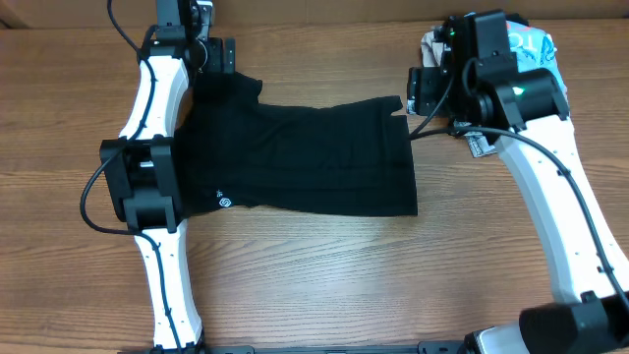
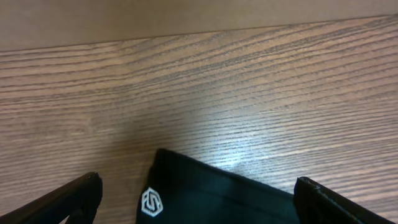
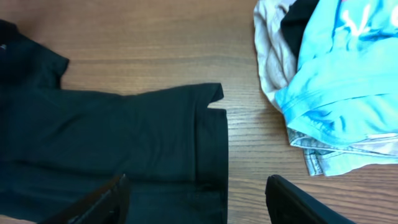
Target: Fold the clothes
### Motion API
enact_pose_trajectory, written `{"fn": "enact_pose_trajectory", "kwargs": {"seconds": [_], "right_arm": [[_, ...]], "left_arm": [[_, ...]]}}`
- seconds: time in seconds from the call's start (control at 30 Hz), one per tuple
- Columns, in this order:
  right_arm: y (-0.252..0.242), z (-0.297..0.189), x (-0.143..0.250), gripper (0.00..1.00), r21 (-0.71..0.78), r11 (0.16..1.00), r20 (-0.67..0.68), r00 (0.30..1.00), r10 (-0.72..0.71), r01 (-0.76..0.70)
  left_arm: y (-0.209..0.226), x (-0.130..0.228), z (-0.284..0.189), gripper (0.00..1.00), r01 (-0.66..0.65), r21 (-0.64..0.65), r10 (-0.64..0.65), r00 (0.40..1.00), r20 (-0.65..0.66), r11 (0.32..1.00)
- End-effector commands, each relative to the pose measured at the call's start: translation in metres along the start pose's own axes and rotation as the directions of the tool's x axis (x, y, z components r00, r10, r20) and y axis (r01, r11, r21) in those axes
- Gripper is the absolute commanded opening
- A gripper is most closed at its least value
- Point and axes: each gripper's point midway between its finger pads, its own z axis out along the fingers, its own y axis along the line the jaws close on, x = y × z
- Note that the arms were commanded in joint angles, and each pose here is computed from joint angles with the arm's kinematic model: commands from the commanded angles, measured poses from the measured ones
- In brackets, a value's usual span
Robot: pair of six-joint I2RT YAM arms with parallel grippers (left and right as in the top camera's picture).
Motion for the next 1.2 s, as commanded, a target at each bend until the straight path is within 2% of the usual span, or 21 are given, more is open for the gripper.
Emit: {"fn": "enact_pose_trajectory", "kwargs": {"seconds": [0.0, 0.23, 0.4, 0.6, 0.7, 0.83, 0.9, 0.97, 1.17], "right_arm": [[0.002, 0.010, 0.003, 0.72, -0.002, 1.000, -0.024, 1.000, -0.007, 0.007], [0.002, 0.026, 0.008, 0.69, 0.001, 1.000, -0.057, 0.998, -0.008, 0.008], [0.003, 0.027, 0.005, 0.68, -0.001, 1.000, -0.046, 0.999, -0.008, 0.008], [0.003, 0.027, 0.004, 0.67, -0.003, 1.000, -0.042, 0.999, -0.007, 0.007], [0.003, 0.027, 0.004, 0.67, -0.003, 1.000, -0.041, 0.999, -0.007, 0.007], [0.004, 0.027, -0.001, 0.61, -0.006, 1.000, -0.024, 1.000, -0.007, 0.007], [0.005, 0.027, -0.006, 0.57, -0.010, 1.000, -0.001, 1.000, 0.006, -0.006], [0.007, 0.028, -0.014, 0.52, -0.018, 1.000, 0.030, 0.999, 0.022, -0.022], [0.012, 0.052, -0.034, 0.50, -0.032, 0.999, 0.092, 0.995, 0.027, -0.024]], "left_arm": [[-0.001, -0.004, 0.011, 0.99, -0.036, -0.002, 0.036, 0.999, 0.018, 0.999], [-0.006, 0.018, 0.033, 0.88, -0.037, 0.010, 0.037, 0.999, -0.029, 0.999], [-0.008, 0.029, 0.044, 0.84, -0.036, 0.014, 0.036, 0.998, -0.049, 0.999], [-0.010, 0.041, 0.052, 0.56, -0.019, 0.020, 0.020, 0.997, -0.076, 1.000], [-0.011, 0.044, 0.055, 0.35, 0.007, 0.019, -0.005, 0.996, -0.084, 1.000], [-0.012, 0.037, 0.050, 0.19, 0.011, 0.018, -0.010, 0.997, -0.070, 1.000], [-0.012, 0.032, 0.043, 0.05, 0.011, 0.017, -0.009, 0.998, -0.067, 1.000], [-0.011, 0.025, 0.032, 0.04, 0.014, 0.008, -0.014, 0.998, -0.067, 1.000], [-0.012, -0.007, -0.025, 0.04, 0.071, -0.002, -0.071, 0.997, -0.036, 0.997]]}}
